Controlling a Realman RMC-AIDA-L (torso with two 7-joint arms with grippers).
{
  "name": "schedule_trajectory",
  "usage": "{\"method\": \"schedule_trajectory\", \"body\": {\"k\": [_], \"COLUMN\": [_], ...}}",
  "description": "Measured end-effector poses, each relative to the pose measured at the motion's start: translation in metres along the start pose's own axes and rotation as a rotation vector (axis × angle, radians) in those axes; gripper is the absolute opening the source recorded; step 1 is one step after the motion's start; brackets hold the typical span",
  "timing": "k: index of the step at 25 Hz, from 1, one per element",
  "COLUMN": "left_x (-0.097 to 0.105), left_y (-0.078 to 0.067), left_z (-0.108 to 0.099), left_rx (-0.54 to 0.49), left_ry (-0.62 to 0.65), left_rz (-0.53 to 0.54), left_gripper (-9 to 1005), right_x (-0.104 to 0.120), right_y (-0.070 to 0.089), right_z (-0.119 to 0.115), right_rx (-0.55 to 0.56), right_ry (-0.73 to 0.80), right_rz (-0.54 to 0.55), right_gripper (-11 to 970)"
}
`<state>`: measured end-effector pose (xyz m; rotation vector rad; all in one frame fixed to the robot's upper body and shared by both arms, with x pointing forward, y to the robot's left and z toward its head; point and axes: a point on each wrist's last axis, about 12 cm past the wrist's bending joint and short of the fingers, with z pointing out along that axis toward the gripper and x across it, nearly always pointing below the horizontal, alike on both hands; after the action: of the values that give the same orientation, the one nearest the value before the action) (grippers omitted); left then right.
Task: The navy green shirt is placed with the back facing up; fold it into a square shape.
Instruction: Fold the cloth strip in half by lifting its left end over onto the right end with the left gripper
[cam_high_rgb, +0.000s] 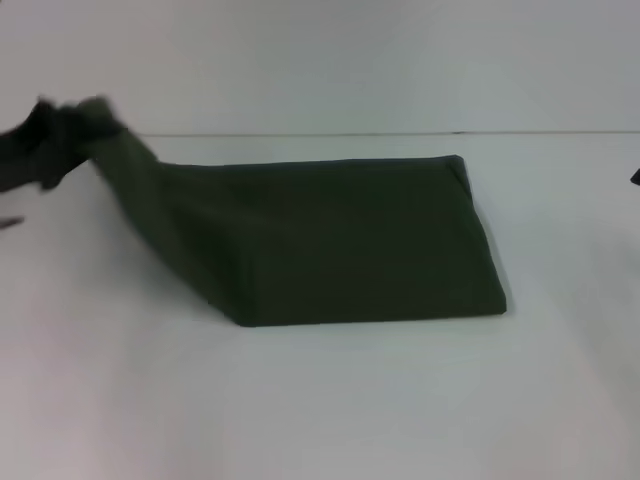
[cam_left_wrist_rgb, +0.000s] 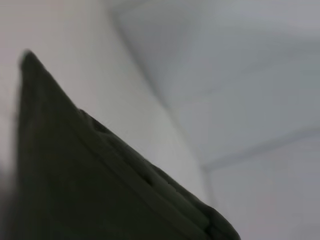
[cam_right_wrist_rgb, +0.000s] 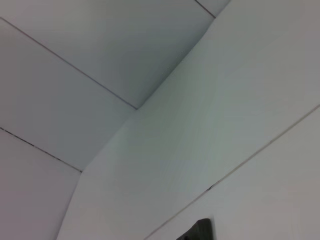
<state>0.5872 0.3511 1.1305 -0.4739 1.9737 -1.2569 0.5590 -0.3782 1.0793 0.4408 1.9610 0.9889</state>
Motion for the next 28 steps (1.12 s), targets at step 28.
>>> {"method": "schedule_trajectory", "body": {"k": [28], "left_x": [0.16], "left_y": [-0.143], "left_z": [0.204], "left_rx": [0.259], "left_ry": [0.579], "left_rz": [0.629], "left_gripper": [143], "right_x": [0.007], "right_y": [0.0], "right_z": [0.004], "right_rx": [-0.007], "right_ry": [0.021], "right_rz": [0.004], "right_gripper": [765]}}
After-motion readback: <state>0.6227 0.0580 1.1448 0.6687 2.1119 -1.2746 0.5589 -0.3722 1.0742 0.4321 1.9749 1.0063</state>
